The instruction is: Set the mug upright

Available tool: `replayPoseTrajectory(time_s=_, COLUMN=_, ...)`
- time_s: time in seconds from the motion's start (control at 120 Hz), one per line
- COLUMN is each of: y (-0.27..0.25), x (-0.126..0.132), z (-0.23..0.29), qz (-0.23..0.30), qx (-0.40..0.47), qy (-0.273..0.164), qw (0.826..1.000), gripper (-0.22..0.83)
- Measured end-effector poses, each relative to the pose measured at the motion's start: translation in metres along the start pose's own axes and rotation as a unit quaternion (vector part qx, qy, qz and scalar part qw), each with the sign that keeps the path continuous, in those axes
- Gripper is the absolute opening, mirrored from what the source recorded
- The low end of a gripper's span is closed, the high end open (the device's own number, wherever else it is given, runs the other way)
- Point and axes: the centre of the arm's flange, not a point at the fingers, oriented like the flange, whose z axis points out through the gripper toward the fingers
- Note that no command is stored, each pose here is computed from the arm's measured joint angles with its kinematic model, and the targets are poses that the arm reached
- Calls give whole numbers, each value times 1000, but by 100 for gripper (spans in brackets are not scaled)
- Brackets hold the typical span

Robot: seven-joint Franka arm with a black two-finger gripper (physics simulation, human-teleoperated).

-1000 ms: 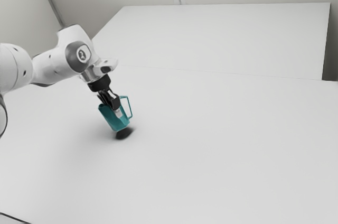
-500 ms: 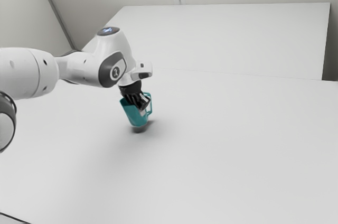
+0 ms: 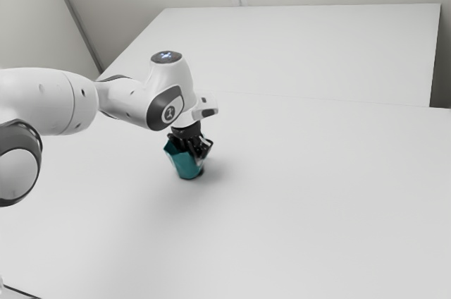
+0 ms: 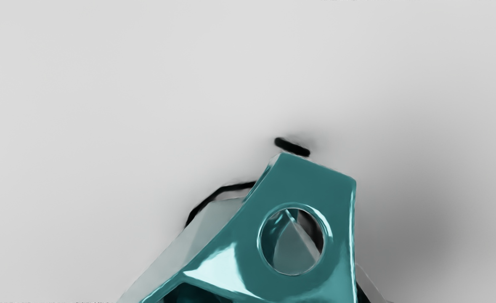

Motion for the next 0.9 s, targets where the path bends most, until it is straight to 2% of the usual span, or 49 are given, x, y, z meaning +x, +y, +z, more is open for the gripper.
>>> replayPoseTrajectory(time_s=0.15, y=0, x=0, z=-1, qz=-23, qx=0, qy=1, qw=1000, gripper=29)
replayPoseTrajectory(time_s=0.317, y=-8, x=2, z=-12, qz=-48, qx=1, qy=10, qw=999, gripper=47)
replayPoseTrajectory(time_s=0.483, y=-19, x=5, z=-39, qz=-67, qx=1, qy=26, qw=997, gripper=55)
replayPoseTrajectory(time_s=0.733, y=-27, x=11, z=-85, qz=-77, qx=1, qy=45, qw=996, gripper=59)
replayPoseTrajectory(time_s=0.9, y=-45, x=21, z=-144, qz=-75, qx=14, qy=63, qw=995, gripper=61)
